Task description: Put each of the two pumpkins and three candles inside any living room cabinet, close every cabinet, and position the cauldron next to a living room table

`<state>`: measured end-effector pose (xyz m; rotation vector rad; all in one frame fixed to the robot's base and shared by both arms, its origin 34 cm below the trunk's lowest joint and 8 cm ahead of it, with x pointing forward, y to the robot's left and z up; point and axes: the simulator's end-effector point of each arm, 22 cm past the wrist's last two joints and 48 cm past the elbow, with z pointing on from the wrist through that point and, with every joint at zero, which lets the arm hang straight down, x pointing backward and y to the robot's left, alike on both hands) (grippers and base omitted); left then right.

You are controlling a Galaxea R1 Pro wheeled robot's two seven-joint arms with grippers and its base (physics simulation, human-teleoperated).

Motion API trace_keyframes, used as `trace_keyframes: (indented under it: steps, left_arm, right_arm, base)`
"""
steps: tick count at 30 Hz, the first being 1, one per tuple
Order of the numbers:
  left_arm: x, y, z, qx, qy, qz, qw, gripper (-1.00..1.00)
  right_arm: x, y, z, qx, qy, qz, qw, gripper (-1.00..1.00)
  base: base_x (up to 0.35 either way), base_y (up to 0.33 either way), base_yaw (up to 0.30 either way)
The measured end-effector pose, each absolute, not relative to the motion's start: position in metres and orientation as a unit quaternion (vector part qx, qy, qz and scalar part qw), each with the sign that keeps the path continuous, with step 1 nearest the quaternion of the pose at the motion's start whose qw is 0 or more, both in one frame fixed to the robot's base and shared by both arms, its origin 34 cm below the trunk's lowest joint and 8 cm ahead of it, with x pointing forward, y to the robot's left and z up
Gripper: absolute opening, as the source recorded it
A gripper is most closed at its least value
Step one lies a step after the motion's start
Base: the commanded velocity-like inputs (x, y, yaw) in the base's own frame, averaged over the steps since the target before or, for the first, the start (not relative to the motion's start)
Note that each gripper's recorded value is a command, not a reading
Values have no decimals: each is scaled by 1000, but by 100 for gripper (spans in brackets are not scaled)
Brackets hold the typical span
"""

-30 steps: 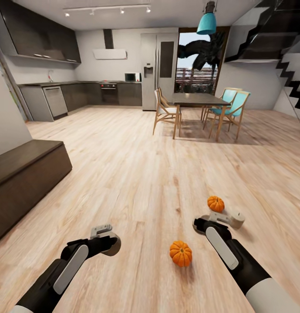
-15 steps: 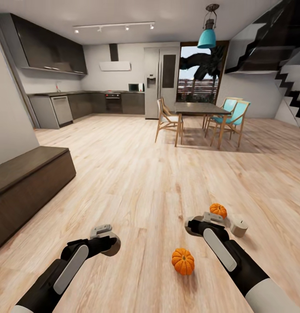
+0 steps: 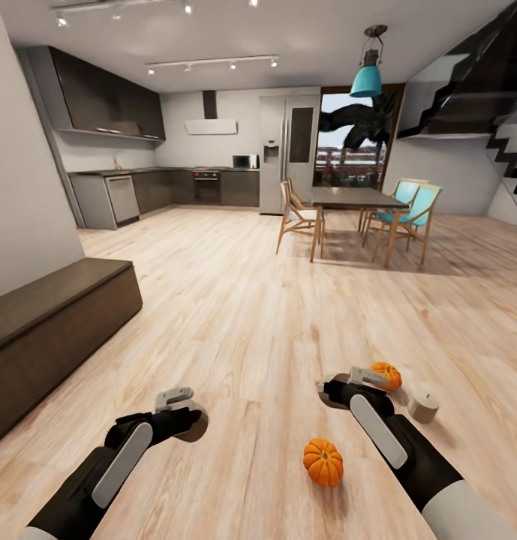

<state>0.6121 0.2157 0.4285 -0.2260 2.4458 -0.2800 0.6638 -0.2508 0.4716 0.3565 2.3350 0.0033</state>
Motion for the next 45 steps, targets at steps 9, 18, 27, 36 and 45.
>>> trace_keyframes:
  steps: [9,18,27,36,45]
  left_arm:
    - [612,216,428,-86,935,-106,329,-100]
    - [612,216,427,-86,935,-105,327,-100]
    - [611,216,424,-86,936,-105,325,-100]
    - [611,216,421,-86,937,-105,322,-100]
    - [610,216,417,-87,938,-104,319,-100]
  right_arm:
    - [663,-251,469,141,915,1,378,-100]
    - [663,-251,467,141,916,0,375,-100]
    - [662,-251,463,141,917,0,373,-100]
    - [662,-251,460,141,918,-1,370,-100]
    - [661,-251,456,140,920,-1,366,-100]
  base:
    - [-160,0,285]
    - [-261,0,280]
    - [-138,0,271]
    - [-4,0,266]
    - [0,0,265]
